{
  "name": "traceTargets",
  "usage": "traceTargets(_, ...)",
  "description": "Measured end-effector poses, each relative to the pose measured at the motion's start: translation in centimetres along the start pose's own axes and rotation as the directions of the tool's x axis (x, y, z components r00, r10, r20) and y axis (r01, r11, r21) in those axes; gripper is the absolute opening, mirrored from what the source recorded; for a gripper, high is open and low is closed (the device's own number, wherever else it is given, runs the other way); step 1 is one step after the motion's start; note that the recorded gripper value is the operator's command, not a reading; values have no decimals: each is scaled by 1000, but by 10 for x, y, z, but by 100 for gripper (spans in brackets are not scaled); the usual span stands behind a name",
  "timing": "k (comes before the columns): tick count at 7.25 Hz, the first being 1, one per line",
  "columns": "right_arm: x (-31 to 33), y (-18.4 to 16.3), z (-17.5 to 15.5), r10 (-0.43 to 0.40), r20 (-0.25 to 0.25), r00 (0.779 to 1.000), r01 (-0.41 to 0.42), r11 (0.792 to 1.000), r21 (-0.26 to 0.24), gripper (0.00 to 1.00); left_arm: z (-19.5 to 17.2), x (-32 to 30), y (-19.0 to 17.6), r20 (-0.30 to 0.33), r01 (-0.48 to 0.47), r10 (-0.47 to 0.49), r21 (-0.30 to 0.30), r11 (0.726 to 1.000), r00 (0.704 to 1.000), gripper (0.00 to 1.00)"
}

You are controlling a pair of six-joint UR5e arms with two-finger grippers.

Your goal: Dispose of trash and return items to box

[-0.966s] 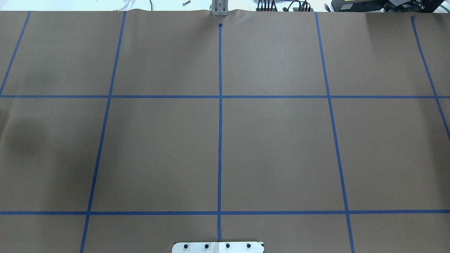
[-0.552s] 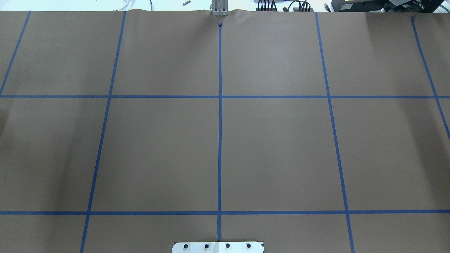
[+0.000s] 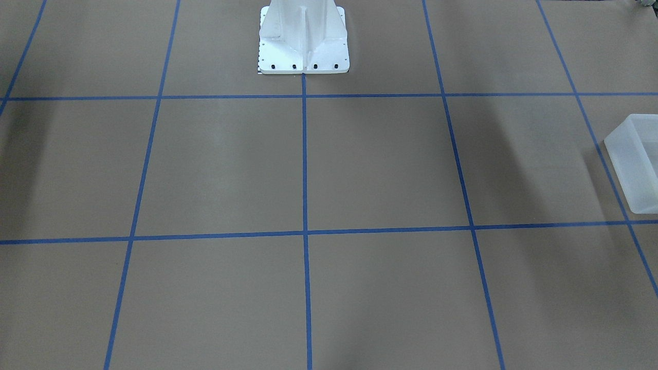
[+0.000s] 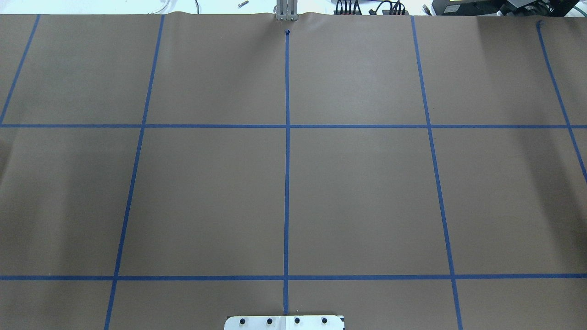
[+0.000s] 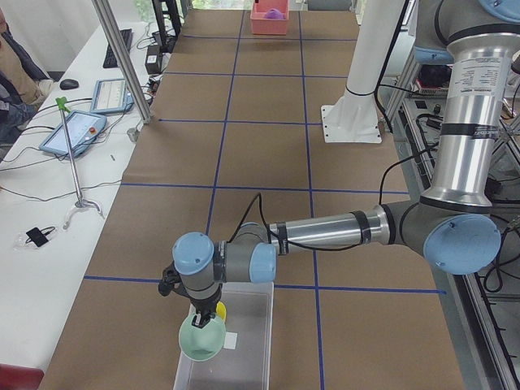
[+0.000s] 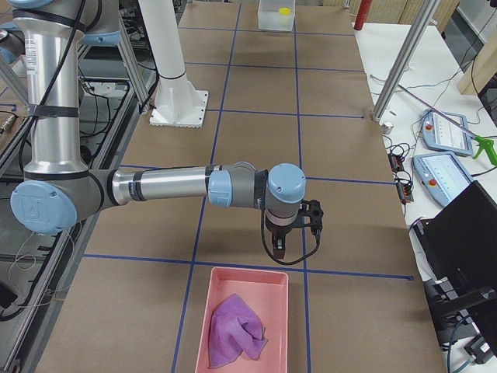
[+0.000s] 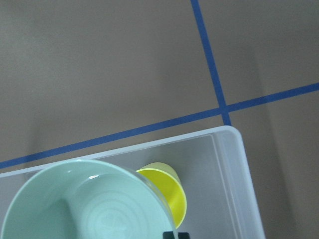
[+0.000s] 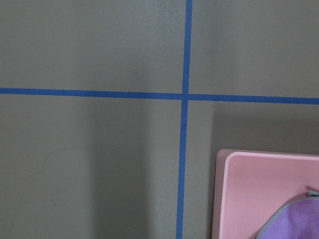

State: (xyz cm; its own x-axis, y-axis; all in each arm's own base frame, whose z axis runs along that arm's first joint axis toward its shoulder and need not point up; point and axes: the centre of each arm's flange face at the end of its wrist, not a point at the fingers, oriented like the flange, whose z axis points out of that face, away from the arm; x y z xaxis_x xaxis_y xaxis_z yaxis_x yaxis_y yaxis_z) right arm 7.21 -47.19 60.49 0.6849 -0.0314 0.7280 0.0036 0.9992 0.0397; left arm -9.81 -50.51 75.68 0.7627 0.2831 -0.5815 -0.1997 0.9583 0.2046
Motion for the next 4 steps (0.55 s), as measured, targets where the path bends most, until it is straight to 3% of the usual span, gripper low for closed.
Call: traceTargets(4, -3, 1, -2, -4, 2, 1000, 4, 1000, 3, 100, 38, -17, 54, 12, 72, -72, 27, 997, 997, 0)
